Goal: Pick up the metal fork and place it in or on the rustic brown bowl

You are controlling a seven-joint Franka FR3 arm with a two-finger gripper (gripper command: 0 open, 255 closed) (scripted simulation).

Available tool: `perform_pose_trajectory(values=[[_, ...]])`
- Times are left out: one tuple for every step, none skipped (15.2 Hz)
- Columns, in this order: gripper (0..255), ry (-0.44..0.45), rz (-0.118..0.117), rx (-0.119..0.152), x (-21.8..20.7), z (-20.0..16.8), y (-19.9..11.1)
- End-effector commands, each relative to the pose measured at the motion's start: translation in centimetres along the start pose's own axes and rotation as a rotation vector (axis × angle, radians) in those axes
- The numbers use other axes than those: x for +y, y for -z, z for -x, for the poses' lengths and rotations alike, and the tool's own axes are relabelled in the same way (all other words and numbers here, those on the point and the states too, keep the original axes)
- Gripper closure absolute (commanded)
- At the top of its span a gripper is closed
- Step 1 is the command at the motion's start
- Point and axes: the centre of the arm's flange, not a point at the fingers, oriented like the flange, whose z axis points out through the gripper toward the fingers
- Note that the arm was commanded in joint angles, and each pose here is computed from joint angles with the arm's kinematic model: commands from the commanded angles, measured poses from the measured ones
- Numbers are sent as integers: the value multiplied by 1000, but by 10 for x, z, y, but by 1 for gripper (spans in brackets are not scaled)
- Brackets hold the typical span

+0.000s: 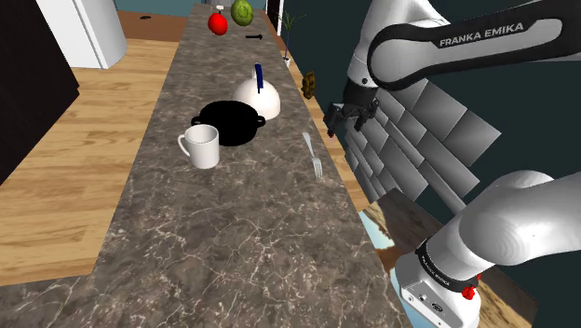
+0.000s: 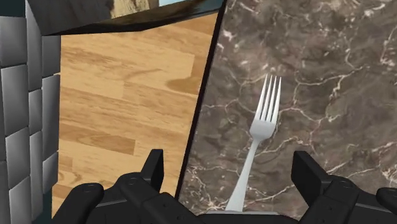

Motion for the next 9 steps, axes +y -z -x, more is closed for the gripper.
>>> perform_pose_trajectory(values=[[0, -43, -3, 20, -15, -15, -23], [0, -64, -4, 28, -19, -22, -33], [0, -84, -4, 37, -23, -29, -42], [0, -105, -5, 46, -27, -35, -52], [0, -125, -5, 54, -31, -42, -61], [0, -146, -6, 63, -35, -50, -71], [0, -166, -6, 71, -39, -57, -80], [0, -172, -6, 74, -40, -59, -83], [0, -172, -6, 74, -40, -59, -88]])
